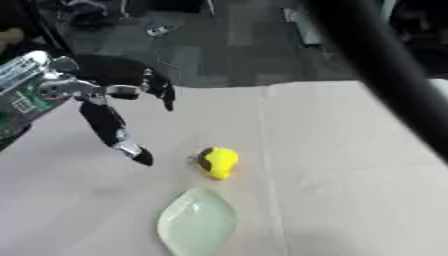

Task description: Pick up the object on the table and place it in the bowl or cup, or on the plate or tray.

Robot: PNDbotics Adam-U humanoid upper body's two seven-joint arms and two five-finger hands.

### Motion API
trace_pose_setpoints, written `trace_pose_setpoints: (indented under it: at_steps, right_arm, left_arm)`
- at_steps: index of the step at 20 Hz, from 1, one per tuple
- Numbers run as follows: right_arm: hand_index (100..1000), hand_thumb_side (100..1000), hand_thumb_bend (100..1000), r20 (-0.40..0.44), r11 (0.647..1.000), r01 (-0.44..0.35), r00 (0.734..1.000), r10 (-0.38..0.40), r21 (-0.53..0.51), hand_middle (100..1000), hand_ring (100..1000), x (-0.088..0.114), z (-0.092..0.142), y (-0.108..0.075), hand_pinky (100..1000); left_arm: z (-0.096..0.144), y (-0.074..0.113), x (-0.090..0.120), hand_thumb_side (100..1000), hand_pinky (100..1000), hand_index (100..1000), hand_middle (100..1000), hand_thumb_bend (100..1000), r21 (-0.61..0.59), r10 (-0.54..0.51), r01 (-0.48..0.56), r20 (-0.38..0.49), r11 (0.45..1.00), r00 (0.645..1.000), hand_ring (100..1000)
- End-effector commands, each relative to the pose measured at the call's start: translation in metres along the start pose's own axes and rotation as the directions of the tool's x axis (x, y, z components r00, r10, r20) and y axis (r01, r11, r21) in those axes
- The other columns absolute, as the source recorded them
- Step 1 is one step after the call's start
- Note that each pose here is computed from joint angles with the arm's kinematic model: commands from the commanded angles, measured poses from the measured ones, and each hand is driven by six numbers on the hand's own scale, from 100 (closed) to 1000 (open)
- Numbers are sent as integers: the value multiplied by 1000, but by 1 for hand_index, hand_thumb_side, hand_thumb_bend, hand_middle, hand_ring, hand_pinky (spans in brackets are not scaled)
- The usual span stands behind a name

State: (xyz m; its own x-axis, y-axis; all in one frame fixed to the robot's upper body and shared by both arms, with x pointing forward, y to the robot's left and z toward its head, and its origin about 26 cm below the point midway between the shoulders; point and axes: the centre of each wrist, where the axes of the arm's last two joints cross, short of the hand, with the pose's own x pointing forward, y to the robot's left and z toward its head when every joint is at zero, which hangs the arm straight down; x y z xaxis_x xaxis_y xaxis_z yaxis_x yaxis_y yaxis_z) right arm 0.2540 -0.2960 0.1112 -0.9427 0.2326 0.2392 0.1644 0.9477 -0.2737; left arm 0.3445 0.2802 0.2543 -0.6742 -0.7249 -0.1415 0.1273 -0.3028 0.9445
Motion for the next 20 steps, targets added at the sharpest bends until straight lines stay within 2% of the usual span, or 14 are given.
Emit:
trace_pose_setpoints:
  at_steps: [1,14,20]
  right_arm:
    - [310,889,100,43,1000,4,999,-4,9,427,380,0,-9,-6,179]
    - [314,894,100,44,999,38,998,-39,11,430,380,-2,-16,-8,177]
    - [307,899,100,37,998,52,998,-53,25,430,380,-2,-16,-6,174]
  left_arm:
    - [5,13,-3,728,915,783,778,662,14,-35,35,-5,999,999,761]
    - [-5,21,12,741,914,785,779,651,73,-47,42,74,996,996,758]
    - [-22,24,20,744,922,786,782,648,86,-64,55,111,995,992,763]
